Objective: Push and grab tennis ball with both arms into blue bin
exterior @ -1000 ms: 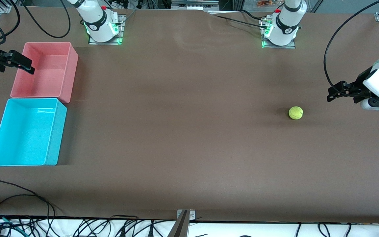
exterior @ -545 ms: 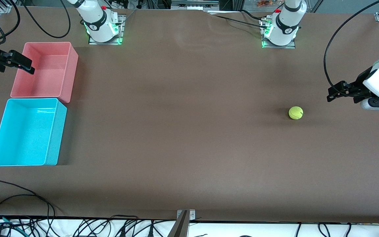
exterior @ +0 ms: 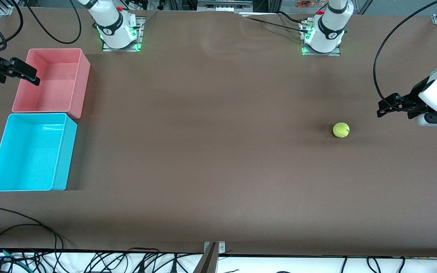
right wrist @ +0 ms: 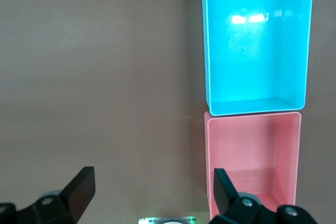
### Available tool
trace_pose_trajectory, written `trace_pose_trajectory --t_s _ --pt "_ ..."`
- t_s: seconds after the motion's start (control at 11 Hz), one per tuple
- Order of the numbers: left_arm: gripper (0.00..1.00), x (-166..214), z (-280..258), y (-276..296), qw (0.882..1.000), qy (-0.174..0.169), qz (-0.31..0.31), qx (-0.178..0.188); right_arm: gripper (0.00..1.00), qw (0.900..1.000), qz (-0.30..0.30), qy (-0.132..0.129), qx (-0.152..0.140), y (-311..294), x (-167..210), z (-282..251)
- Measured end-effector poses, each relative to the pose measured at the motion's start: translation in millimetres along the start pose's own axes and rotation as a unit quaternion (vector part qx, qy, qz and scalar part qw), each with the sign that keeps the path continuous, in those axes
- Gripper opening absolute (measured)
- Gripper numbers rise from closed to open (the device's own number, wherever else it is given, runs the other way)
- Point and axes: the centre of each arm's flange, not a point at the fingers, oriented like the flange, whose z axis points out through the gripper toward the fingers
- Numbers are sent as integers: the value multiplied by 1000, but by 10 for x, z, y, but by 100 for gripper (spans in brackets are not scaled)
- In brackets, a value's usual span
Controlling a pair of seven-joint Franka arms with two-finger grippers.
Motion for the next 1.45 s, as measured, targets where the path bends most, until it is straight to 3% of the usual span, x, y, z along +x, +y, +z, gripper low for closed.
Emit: trace_pose_trajectory --t_s 0.18,0.27,0.82,0.91,1.09,1.27,1.45 --pt "96 0 0 0 1000 0 0 0 100 1000 0 0 0 0 0 0" --pt "89 0 4 0 1000 0 0 0 100 1000 0 0 0 0 0 0" --pt "7 -15 102 -31 999 -13 29 -1 100 1000 0 0 0 1 0 0" --pt "1 -24 133 -104 998 -16 54 -2 100 1000 0 0 0 1 0 0" --pt "1 -43 250 -524 985 -26 169 -8 100 1000 0 0 0 2 0 0" --pt "1 -70 352 -955 962 -38 270 -3 100 1000 0 0 0 2 0 0" --pt "1 -68 402 -1026 929 -55 365 22 100 1000 0 0 0 2 0 0"
